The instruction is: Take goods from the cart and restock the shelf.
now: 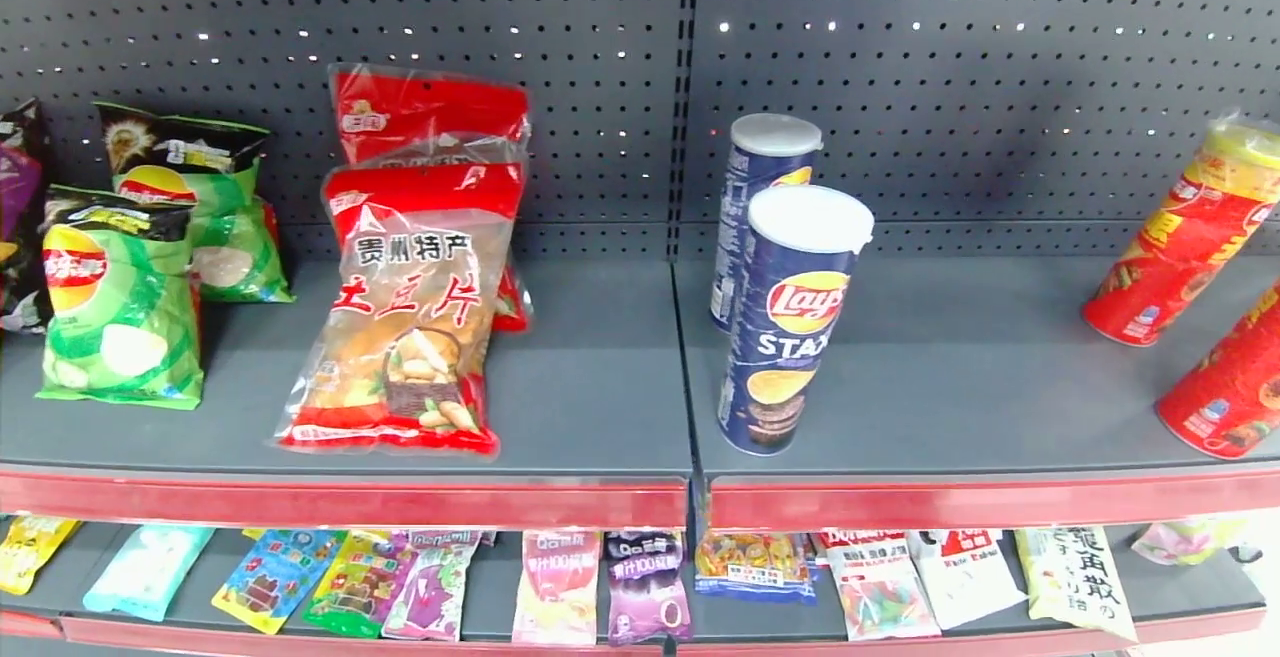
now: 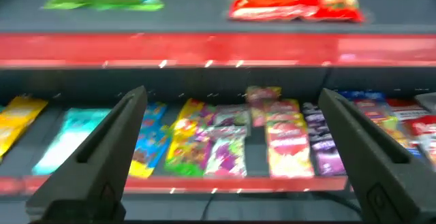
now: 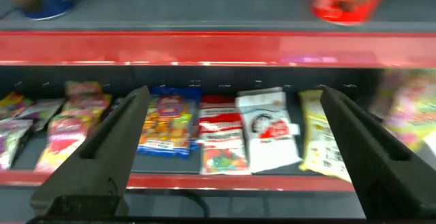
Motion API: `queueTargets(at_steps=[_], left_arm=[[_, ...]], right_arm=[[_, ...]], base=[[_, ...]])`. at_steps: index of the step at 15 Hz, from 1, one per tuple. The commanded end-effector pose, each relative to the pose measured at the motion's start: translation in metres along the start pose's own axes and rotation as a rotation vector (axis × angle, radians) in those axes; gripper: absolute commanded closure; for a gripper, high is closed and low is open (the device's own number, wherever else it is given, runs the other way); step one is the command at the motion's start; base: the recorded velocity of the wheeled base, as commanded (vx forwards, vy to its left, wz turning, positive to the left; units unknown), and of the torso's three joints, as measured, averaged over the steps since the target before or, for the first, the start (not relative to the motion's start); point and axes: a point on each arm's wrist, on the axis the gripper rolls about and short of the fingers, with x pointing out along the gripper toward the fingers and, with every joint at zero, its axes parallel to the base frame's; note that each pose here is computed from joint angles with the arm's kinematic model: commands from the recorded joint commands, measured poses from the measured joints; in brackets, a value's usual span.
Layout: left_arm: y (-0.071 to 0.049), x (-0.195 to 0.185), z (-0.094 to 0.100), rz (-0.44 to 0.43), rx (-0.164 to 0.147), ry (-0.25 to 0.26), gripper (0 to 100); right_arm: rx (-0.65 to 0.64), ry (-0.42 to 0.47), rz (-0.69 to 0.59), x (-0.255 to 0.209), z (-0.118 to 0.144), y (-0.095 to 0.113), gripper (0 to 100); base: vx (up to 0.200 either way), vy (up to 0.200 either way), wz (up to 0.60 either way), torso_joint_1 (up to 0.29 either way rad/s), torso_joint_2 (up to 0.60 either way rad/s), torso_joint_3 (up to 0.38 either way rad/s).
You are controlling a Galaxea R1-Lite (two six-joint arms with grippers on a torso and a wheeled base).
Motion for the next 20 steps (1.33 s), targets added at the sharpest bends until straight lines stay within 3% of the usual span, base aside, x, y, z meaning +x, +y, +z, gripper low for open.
queueTargets(at_steps=[1,6,20], left_arm=[[0.0,-0.0001,0.0001,0.0,0.0,-0.002,0],[0.0,-0.0001,0.0001,0.0,0.001,-0.002,0],[0.0,-0.0001,0.0001,0.002,0.001,-0.002,0]], right_arm=[[-0.001,0.001,0.001,0.0,-0.0002,0.0,0],[0.001,0.001,0.001,0.0,-0.0002,0.0,0],[0.001,-0.001,0.005,0.0,-0.0001,0.0001,0]], base=[[0.0,0.0,0.0,0.0,0.0,0.0],[0.0,0.0,0.0,0.0,0.0,0.0],[0.0,-0.2,0.0,0.002,0.0,0.001]])
